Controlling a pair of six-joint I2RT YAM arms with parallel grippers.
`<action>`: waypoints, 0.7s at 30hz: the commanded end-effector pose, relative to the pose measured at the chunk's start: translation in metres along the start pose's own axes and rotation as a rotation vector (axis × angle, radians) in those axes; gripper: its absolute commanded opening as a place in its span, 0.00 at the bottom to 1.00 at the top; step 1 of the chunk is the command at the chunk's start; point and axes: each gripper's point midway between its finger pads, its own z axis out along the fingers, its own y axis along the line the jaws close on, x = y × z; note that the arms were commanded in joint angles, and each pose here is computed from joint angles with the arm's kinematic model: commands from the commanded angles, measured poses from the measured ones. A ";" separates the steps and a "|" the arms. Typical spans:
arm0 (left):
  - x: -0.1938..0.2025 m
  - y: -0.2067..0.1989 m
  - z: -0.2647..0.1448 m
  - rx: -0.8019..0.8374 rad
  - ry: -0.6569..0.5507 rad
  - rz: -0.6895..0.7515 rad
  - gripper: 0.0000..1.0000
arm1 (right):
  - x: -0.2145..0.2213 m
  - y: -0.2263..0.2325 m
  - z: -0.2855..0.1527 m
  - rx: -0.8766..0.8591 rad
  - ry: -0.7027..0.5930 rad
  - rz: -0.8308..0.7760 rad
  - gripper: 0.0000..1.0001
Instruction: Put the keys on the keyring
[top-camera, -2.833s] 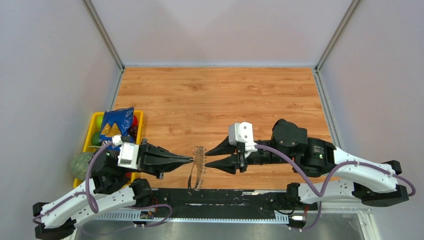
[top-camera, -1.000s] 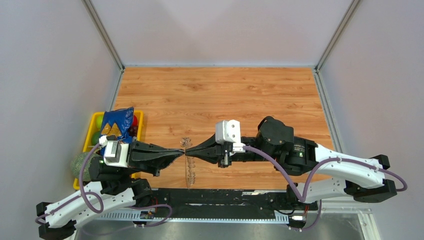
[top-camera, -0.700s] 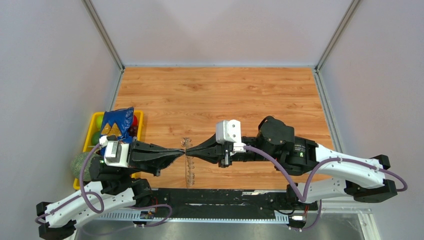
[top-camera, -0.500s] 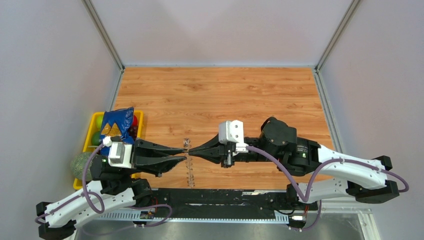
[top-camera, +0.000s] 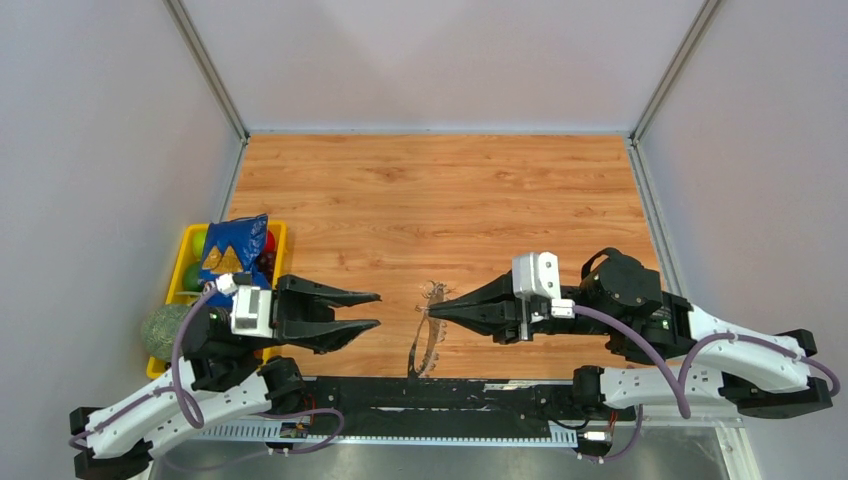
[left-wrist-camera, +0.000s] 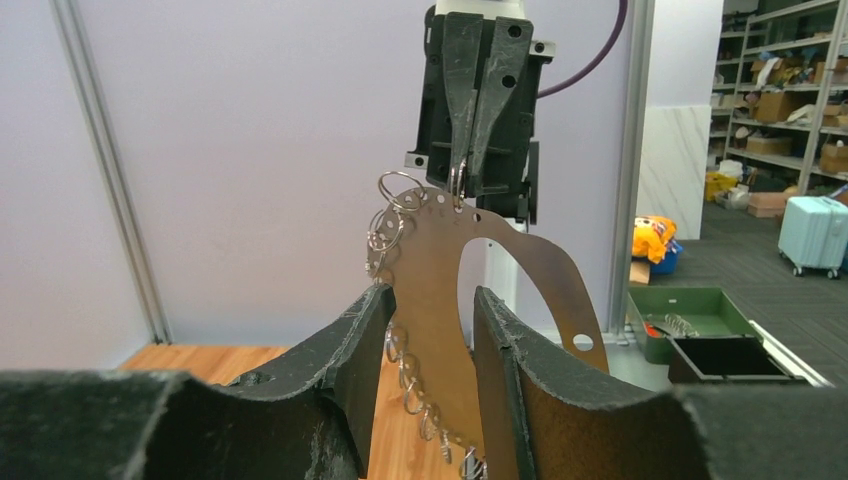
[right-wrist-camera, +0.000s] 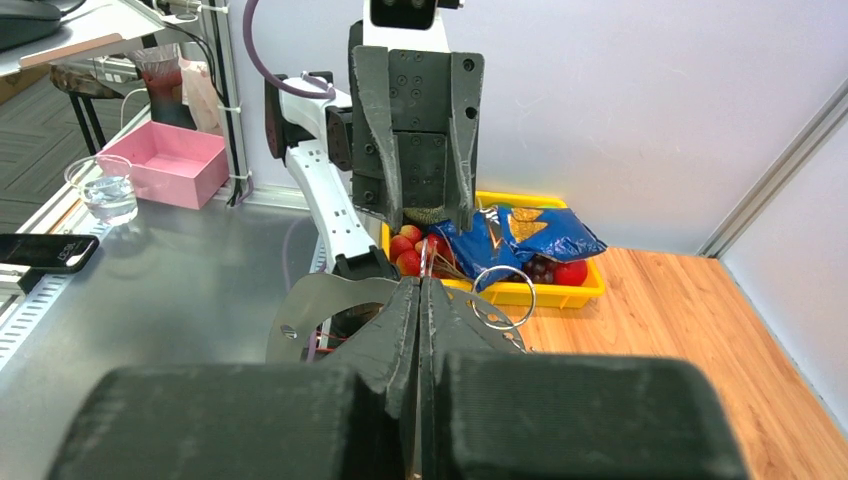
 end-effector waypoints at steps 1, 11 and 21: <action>0.002 0.007 0.010 -0.010 0.034 0.018 0.46 | -0.006 0.006 -0.018 -0.011 -0.031 0.020 0.00; 0.075 0.060 0.016 -0.260 0.225 -0.072 0.47 | 0.004 0.007 -0.048 0.032 0.027 0.104 0.00; 0.168 0.099 -0.002 -0.463 0.395 -0.139 0.57 | -0.001 0.004 -0.067 0.064 0.009 0.109 0.00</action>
